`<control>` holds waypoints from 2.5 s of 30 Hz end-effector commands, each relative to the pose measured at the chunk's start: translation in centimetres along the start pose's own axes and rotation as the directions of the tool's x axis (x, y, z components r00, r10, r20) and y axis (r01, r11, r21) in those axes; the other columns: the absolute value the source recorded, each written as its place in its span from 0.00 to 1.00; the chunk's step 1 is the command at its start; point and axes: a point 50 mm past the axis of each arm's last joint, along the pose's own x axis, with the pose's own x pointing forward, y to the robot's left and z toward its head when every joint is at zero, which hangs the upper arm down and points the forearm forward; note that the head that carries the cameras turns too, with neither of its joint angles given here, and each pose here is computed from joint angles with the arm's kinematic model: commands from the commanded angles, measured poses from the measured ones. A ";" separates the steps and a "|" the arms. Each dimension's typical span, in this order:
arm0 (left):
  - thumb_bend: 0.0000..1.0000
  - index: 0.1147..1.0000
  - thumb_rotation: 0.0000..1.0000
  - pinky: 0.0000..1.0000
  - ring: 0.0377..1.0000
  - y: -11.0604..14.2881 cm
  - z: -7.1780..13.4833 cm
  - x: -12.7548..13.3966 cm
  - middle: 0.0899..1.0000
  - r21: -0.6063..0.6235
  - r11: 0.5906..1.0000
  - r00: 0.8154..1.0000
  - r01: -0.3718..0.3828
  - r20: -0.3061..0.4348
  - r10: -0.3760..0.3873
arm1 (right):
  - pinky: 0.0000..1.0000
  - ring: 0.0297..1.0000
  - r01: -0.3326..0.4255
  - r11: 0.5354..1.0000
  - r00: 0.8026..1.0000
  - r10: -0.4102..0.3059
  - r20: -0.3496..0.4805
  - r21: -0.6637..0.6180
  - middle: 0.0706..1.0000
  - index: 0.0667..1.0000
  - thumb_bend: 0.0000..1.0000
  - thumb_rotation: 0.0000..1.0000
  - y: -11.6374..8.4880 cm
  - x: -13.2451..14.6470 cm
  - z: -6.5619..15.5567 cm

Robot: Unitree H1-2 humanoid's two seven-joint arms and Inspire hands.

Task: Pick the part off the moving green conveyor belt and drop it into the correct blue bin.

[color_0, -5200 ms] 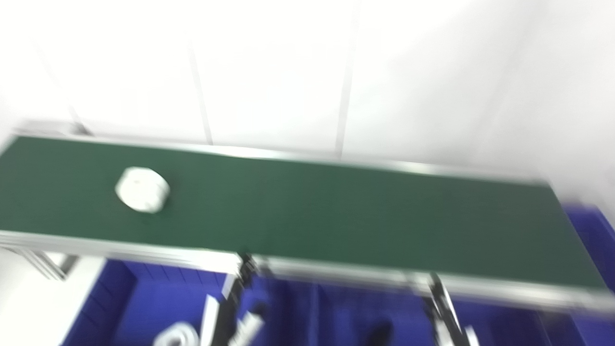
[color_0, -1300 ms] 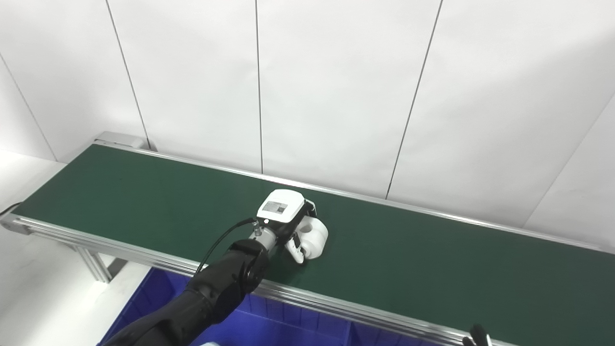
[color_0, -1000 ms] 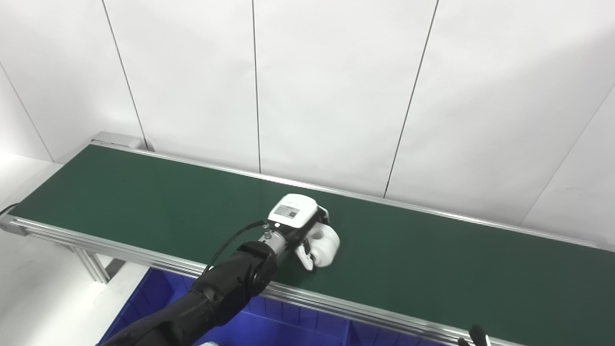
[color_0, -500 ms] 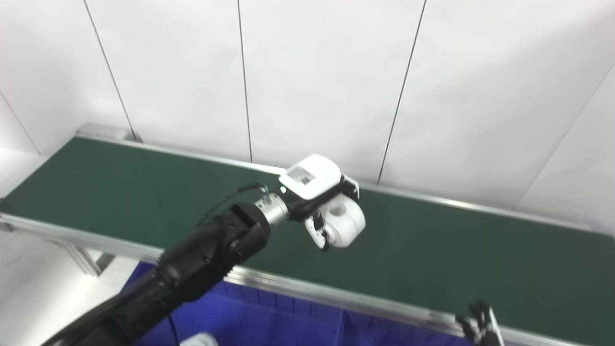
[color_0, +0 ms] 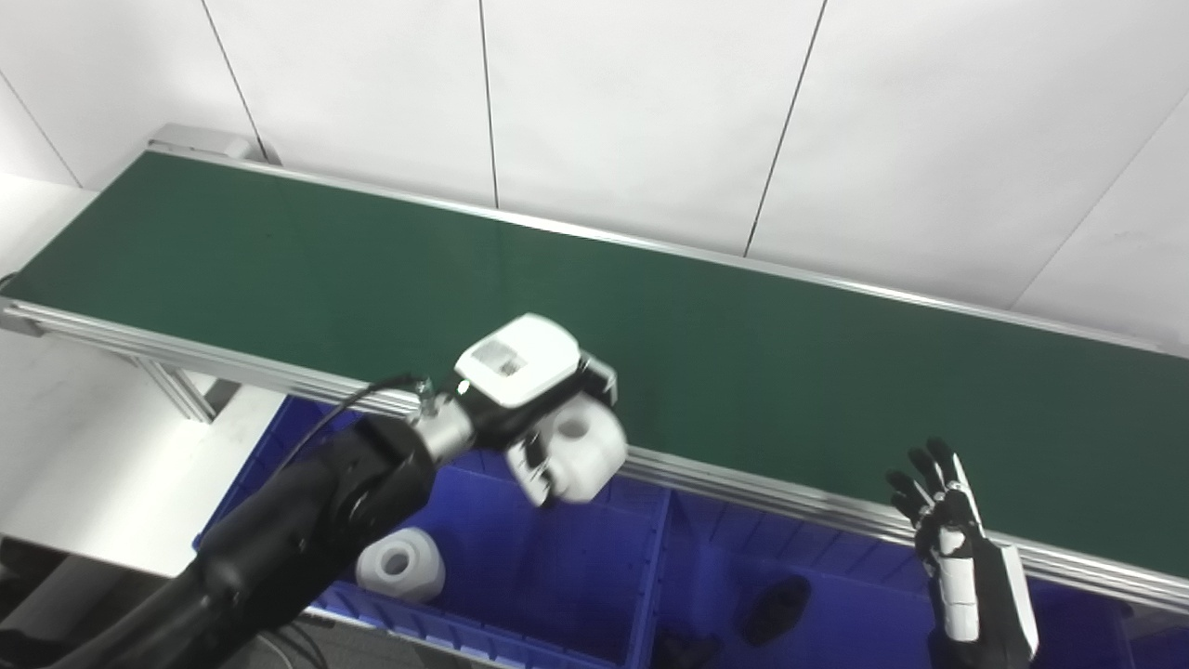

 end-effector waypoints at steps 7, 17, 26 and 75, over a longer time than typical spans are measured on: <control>0.53 0.43 0.00 0.31 0.37 -1.2 -0.1 -1.6 0.37 0.114 0.988 0.994 -0.106 0.010 0.105 | 0.94 0.90 -0.004 1.000 0.998 0.004 0.058 0.000 0.96 1.00 0.86 0.95 -0.2 0.8 1.4; 0.71 0.57 0.21 0.42 0.47 -2.0 0.4 -1.6 0.51 0.017 0.998 0.998 -0.063 0.018 0.062 | 0.92 0.89 -0.002 1.000 0.998 0.002 0.065 -0.007 0.95 0.99 0.85 0.97 0.3 0.9 1.7; 1.00 0.97 0.56 0.93 0.92 -1.7 1.2 -2.0 0.95 0.032 0.998 0.999 -0.047 0.026 0.046 | 0.93 0.90 -0.005 1.000 0.998 0.004 0.064 0.009 0.96 0.99 0.84 0.95 0.3 0.9 1.7; 0.89 1.00 0.74 1.00 1.00 -5.2 4.5 -2.4 1.00 -0.889 0.254 0.906 -0.380 -0.301 0.298 | 0.97 0.94 0.086 0.996 0.996 -0.085 0.038 -0.004 0.97 0.96 0.85 0.95 6.6 0.8 1.8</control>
